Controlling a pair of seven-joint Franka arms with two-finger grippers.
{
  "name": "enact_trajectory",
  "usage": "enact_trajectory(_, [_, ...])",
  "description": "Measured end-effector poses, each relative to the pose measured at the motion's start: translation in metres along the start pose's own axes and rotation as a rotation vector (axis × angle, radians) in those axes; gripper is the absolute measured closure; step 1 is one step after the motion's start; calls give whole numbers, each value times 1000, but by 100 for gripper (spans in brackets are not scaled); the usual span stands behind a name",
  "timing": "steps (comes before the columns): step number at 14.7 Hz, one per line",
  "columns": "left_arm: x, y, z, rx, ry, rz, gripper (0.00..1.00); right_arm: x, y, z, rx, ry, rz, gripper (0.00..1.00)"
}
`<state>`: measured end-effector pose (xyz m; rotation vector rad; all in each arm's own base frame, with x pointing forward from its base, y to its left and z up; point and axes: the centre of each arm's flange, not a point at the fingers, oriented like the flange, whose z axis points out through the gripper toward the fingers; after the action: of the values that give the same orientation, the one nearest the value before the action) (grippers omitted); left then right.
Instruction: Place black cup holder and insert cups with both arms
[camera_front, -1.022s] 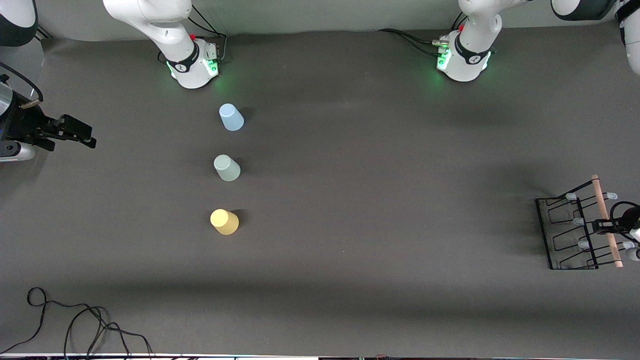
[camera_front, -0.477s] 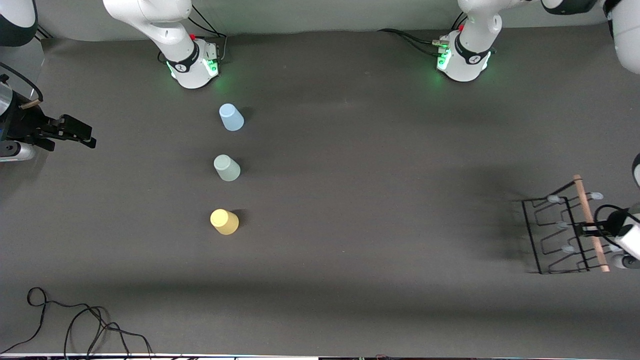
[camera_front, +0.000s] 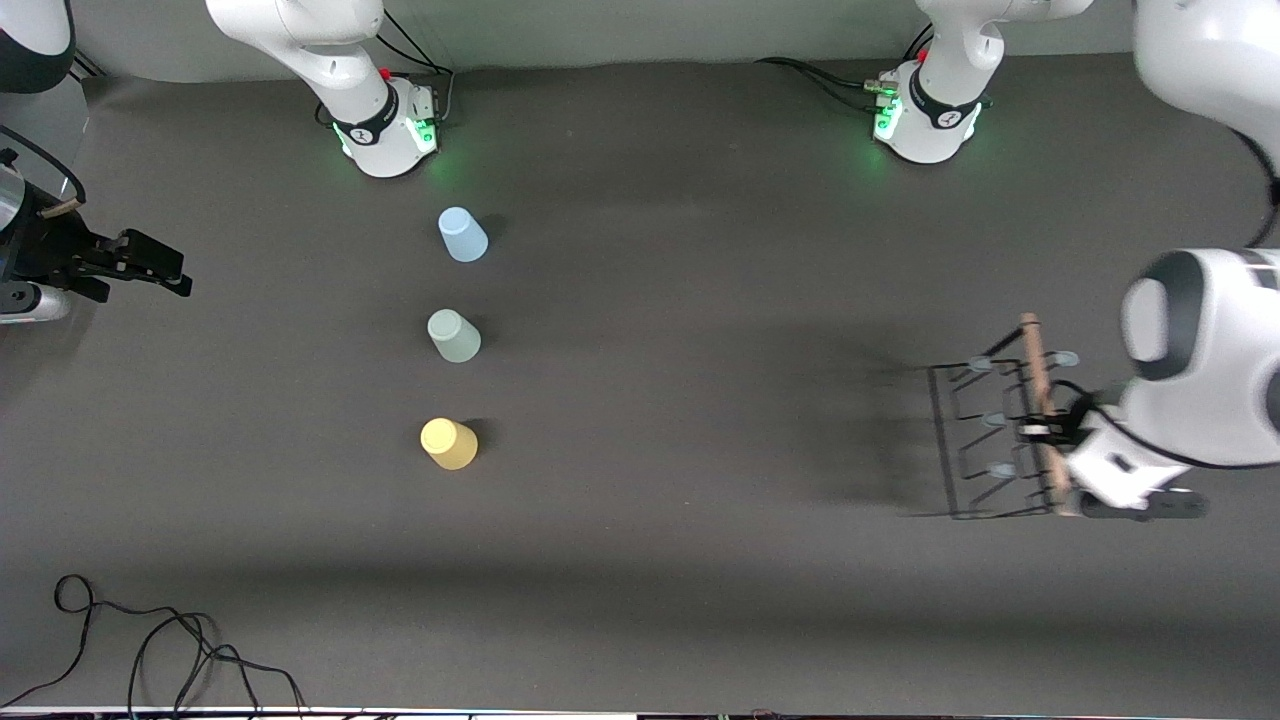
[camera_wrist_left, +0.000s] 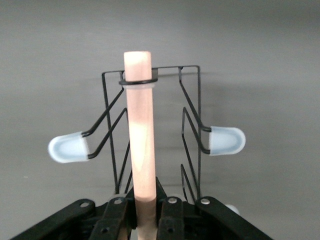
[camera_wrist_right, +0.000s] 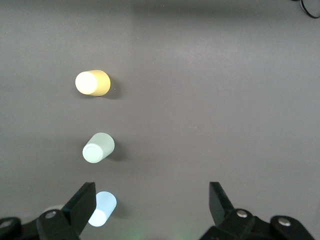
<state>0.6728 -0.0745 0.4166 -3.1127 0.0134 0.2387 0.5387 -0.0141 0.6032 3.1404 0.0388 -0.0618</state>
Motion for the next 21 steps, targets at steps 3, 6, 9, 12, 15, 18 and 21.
enact_trajectory(3, [-21, 72, 3, 5, -19, 19, 92, 0, 0, 0, 0, 0, 0, 0])
enact_trajectory(6, [-42, 134, -1, -50, -28, 56, 92, 0, 0, 0, 0, 0, 1, 0])
enact_trajectory(9, [-64, 203, -2, -97, -9, 15, 92, 0, 1, 0, 0, 0, 2, 0])
enact_trajectory(12, [-93, 287, 16, -113, 42, -66, 92, 0, 1, 0, 0, 0, 3, 0])
enact_trajectory(15, [-129, 363, 47, -115, 56, -117, 92, 0, 2, 0, 0, 0, 4, 0])
enact_trajectory(18, [-157, 402, 67, -101, 45, -121, 92, 0, 2, 0, 0, 0, 4, 0])
enact_trajectory(21, [-169, 418, 78, -89, 36, -122, 92, 0, 3, 0, 0, 0, 5, 0])
